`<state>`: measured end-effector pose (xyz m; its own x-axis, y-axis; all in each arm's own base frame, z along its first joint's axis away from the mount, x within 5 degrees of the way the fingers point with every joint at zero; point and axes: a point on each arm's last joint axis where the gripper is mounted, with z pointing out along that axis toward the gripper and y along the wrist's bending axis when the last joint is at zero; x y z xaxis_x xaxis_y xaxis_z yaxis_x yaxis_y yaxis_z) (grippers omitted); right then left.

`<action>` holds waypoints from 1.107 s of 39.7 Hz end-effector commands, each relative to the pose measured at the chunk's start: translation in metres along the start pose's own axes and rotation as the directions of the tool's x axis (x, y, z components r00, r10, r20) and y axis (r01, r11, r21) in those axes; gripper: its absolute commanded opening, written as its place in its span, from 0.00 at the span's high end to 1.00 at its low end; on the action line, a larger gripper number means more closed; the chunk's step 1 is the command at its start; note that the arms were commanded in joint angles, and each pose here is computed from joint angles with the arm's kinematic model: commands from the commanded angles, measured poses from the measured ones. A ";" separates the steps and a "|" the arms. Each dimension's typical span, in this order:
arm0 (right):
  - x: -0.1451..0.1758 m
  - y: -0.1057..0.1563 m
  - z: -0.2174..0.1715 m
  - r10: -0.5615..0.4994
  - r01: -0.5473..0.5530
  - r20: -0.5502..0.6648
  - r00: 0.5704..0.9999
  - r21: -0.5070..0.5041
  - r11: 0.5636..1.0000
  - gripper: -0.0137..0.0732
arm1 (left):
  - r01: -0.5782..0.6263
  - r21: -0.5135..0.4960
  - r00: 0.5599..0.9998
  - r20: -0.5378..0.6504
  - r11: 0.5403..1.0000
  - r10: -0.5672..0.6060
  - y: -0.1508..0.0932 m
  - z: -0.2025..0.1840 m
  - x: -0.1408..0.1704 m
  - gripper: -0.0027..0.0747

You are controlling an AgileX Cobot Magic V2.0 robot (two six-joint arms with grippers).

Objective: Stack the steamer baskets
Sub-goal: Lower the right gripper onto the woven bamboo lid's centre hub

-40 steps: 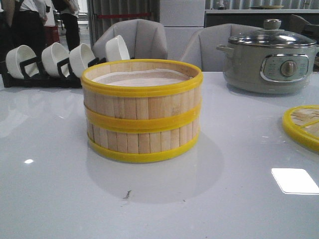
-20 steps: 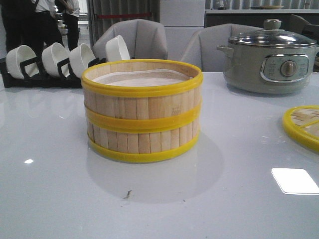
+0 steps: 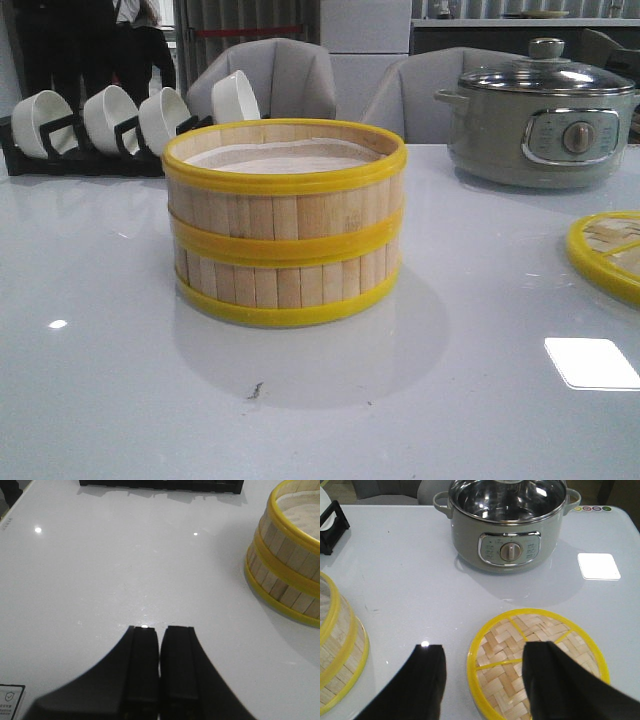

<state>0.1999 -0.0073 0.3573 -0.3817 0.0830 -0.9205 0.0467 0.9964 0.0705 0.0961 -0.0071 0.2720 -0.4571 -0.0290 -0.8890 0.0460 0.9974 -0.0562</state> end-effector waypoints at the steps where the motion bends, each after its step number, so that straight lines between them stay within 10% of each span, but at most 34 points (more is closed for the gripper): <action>1: -0.017 0.001 -0.006 -0.002 0.002 0.111 0.994 -0.003 1.000 0.31 | 0.003 0.010 0.994 0.107 1.000 -0.004 -0.001 -0.004 -0.015 0.86; 44: 0.002 0.004 -0.006 0.056 -0.059 -0.090 0.994 -0.032 0.998 0.48 | 0.003 0.010 0.994 0.107 1.000 -0.004 -0.001 -0.004 -0.015 0.86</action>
<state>0.1931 -0.0032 0.3443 -0.5259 0.1319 -0.8402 0.0456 0.9909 0.1270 0.0963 -0.0069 0.2723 -0.4535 -0.0259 -0.8909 0.0459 0.9976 -0.0524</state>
